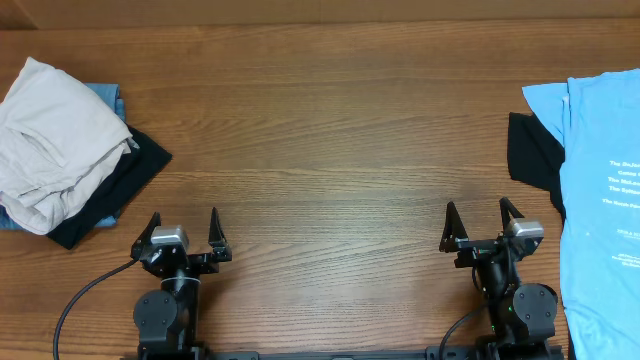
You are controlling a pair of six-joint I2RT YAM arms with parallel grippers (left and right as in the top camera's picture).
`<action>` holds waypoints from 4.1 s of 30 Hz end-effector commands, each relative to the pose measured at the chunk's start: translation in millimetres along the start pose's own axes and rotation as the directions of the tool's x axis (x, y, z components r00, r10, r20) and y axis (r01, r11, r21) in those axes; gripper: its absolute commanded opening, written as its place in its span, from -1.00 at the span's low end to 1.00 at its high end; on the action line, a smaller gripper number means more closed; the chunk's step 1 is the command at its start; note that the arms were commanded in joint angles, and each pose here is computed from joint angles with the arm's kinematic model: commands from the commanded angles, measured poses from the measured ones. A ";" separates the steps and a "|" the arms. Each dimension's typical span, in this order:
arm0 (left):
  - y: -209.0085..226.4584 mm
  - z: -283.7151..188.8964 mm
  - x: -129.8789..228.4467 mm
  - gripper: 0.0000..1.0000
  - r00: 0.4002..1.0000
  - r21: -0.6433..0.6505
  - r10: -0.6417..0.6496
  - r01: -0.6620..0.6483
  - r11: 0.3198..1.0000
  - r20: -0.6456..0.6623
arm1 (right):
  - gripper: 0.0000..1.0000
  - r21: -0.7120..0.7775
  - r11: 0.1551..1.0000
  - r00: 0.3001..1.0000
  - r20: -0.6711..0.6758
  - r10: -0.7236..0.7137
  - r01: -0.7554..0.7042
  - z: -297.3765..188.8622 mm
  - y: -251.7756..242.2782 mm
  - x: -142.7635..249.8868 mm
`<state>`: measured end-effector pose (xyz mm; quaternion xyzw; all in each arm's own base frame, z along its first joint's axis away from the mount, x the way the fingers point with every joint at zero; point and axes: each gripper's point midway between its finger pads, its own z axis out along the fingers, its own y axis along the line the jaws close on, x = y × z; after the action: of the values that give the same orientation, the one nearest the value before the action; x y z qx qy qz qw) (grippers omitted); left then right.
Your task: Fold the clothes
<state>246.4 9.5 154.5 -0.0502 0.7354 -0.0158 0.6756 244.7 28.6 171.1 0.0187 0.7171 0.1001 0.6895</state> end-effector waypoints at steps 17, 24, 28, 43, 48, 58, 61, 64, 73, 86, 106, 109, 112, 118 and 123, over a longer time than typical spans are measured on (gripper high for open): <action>1.2 0.4 1.3 1.00 1.000 -0.008 0.027 -0.027 1.000 -0.002 | 1.00 0.009 1.000 1.000 0.006 -0.007 0.007 0.2 -2.1 1.2; 1.2 0.4 1.3 1.00 1.000 -0.008 0.027 -0.027 1.000 -0.002 | 1.00 0.009 1.000 1.000 0.006 -0.007 0.007 0.2 -2.1 1.2; 1.2 0.4 1.3 1.00 1.000 -0.008 0.027 -0.027 1.000 -0.002 | 1.00 0.009 1.000 1.000 0.006 -0.007 0.007 0.2 -2.1 1.1; 1.2 0.4 1.3 1.00 1.000 -0.009 0.027 -0.027 1.000 -0.002 | 1.00 0.009 1.000 1.000 0.006 -0.007 0.007 0.2 -2.1 1.2; 1.2 0.4 1.3 1.00 1.000 -0.008 0.027 -0.027 1.000 -0.002 | 1.00 0.009 1.000 1.000 0.006 -0.007 0.007 0.2 -2.1 1.2; 1.2 0.4 1.3 1.00 1.000 -0.008 0.027 -0.027 1.000 -0.002 | 1.00 -0.005 1.000 1.000 0.003 0.004 -0.004 0.2 0.2 1.7; 1.2 0.4 1.3 1.00 1.000 -0.008 0.027 -0.027 1.000 -0.002 | 1.00 -0.191 0.981 0.999 -0.017 0.028 -0.031 -3.0 32.5 3.0; 1.2 0.4 1.5 1.00 1.000 -0.008 0.027 -0.027 1.000 -0.003 | 1.00 -0.225 0.973 0.998 -0.026 0.055 -0.059 -4.3 38.5 3.0; 1.2 0.4 1.5 1.00 1.000 -0.008 0.027 -0.027 1.000 -0.003 | 1.00 0.004 1.000 1.000 0.005 0.023 -0.023 0.2 -1.4 1.4; 1.2 0.4 1.5 1.00 1.000 -0.008 0.027 -0.027 1.000 -0.003 | 1.00 0.004 1.000 1.000 0.005 0.023 -0.023 0.2 -1.4 1.4; 1.2 0.4 1.5 1.00 1.000 -0.008 0.027 -0.027 1.000 -0.003 | 1.00 0.004 1.000 1.000 0.005 0.023 -0.023 0.2 -1.4 1.4; 1.2 0.4 1.5 1.00 1.000 -0.008 0.027 -0.027 1.000 -0.003 | 1.00 0.004 1.000 1.000 0.005 0.023 -0.023 0.2 -1.4 1.4; 1.2 0.4 1.5 1.00 1.000 -0.008 0.027 -0.027 1.000 -0.003 | 1.00 0.004 1.000 1.000 0.005 0.023 -0.023 0.2 -1.3 1.4; 1.2 0.4 1.5 1.00 1.000 -0.008 0.027 -0.027 1.000 -0.003 | 1.00 0.004 1.000 1.000 0.005 0.023 -0.023 0.2 -1.4 1.4; 1.2 0.4 1.5 1.00 1.000 -0.008 0.027 -0.027 1.000 -0.003 | 1.00 0.004 1.000 1.000 0.005 0.023 -0.023 0.2 -1.4 1.4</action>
<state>246.4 9.5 154.5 -0.0502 0.7354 -0.0158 0.6756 244.6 29.9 171.1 0.0269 0.7167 0.1129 0.6877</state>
